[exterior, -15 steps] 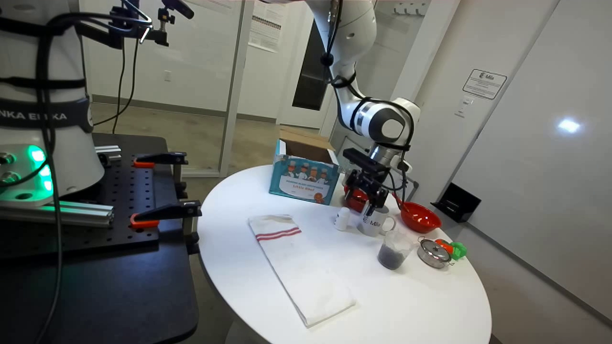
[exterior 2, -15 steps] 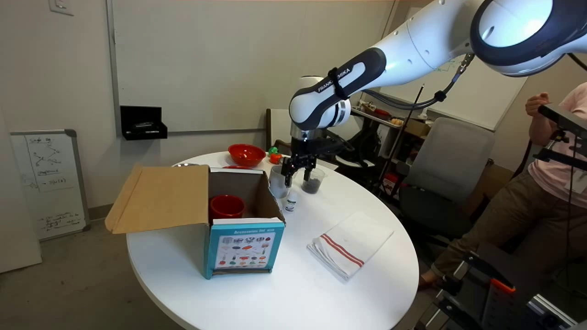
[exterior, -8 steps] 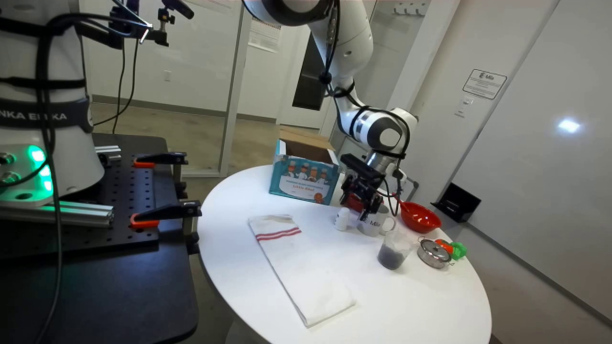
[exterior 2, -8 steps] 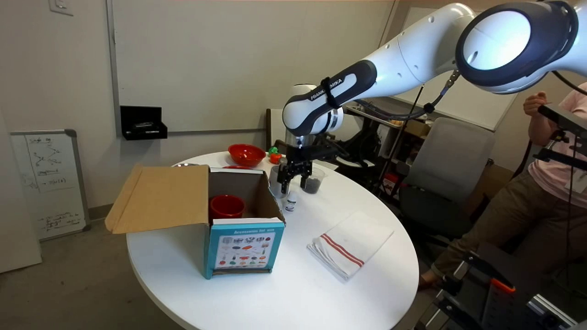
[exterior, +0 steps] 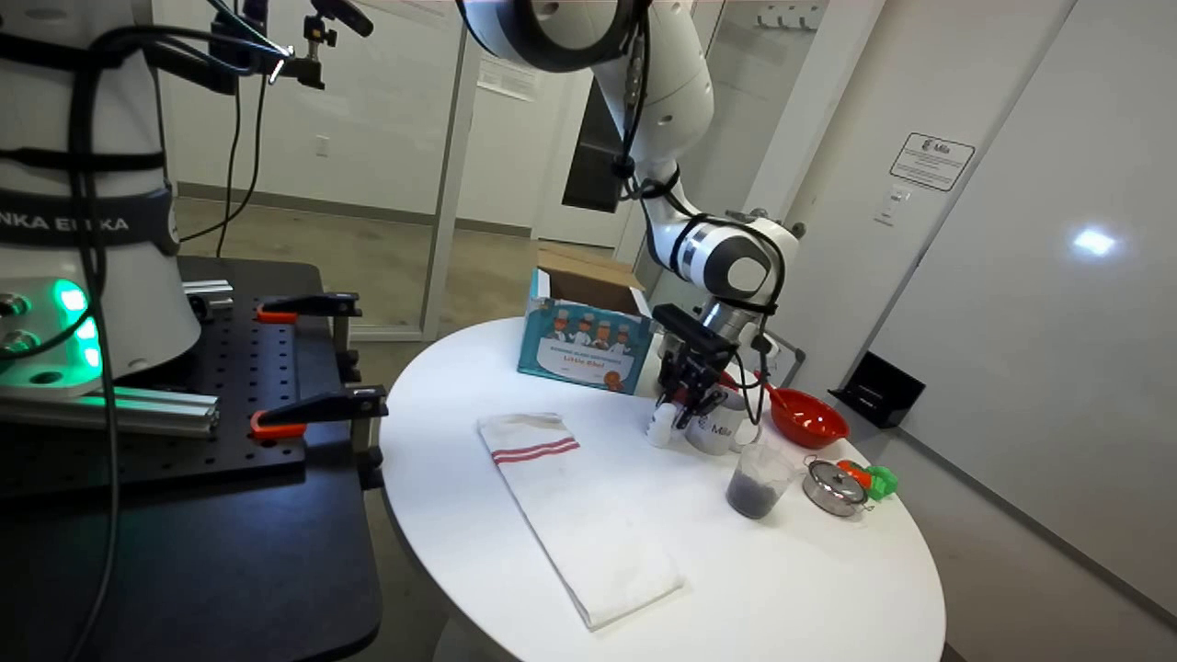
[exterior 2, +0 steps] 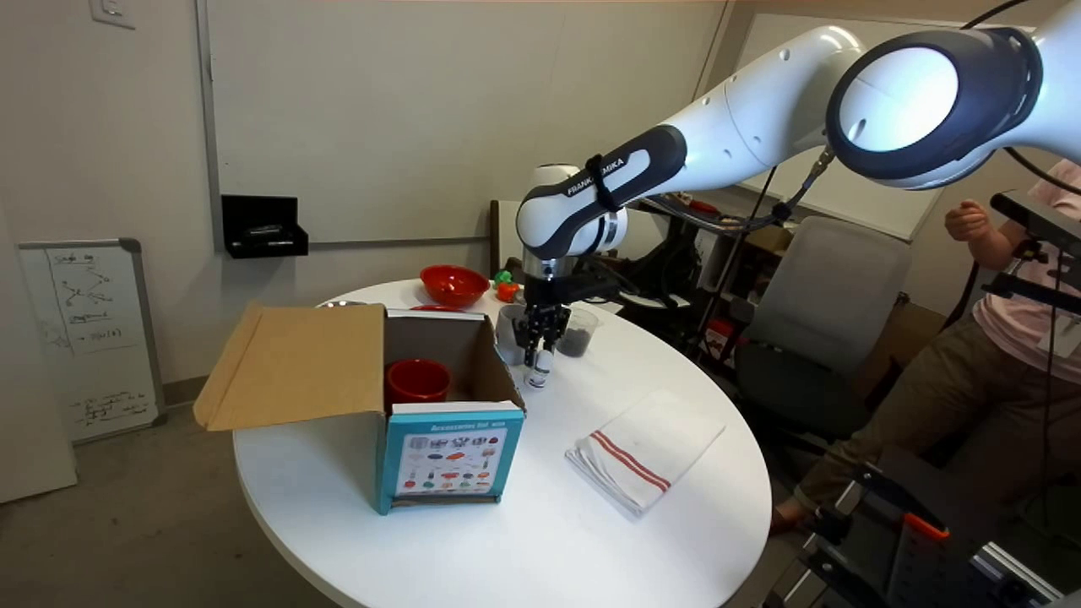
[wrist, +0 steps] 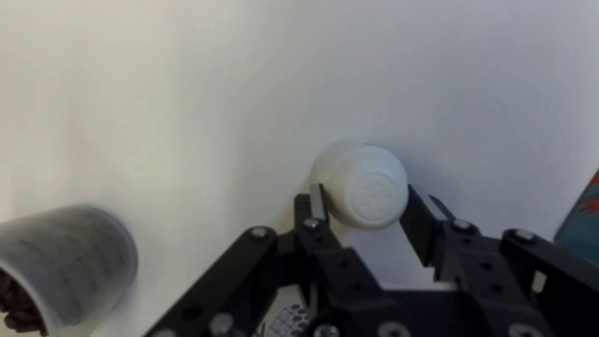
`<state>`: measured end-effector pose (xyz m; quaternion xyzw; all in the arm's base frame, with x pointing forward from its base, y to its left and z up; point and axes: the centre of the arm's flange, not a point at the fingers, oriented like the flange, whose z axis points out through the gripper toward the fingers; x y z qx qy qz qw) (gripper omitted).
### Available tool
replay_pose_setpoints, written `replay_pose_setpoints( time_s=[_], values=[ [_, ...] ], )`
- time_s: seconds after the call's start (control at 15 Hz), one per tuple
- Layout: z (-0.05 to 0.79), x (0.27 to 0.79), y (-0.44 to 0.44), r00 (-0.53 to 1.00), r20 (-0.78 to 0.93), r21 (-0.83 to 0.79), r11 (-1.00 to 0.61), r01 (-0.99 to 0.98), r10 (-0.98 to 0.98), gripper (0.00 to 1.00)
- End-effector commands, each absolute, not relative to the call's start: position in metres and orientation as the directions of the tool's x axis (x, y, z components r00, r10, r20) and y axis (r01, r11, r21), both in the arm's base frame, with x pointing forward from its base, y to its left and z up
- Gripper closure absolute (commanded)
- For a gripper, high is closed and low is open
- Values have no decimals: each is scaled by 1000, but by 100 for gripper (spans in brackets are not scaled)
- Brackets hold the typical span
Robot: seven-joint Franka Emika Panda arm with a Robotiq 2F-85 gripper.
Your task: Place the white shaker inside the blue box
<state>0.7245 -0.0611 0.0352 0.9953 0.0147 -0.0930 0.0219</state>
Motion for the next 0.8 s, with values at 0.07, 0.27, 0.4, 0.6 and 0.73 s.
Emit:
replay_pose_setpoints(
  time_s=[0.07, 0.27, 0.4, 0.6, 0.73],
  values=[
    [44, 732, -59, 978, -203, -9, -999, 49, 50, 84],
    [60, 725, -51, 968, -235, -35, -996, 82, 88, 84],
    [76, 720, -47, 958, -263, -37, -993, 112, 118, 84],
    [104, 719, -43, 946, -289, -25, -989, 145, 146, 84],
    [120, 720, -41, 941, -302, -20, -987, 157, 155, 84]
  ],
)
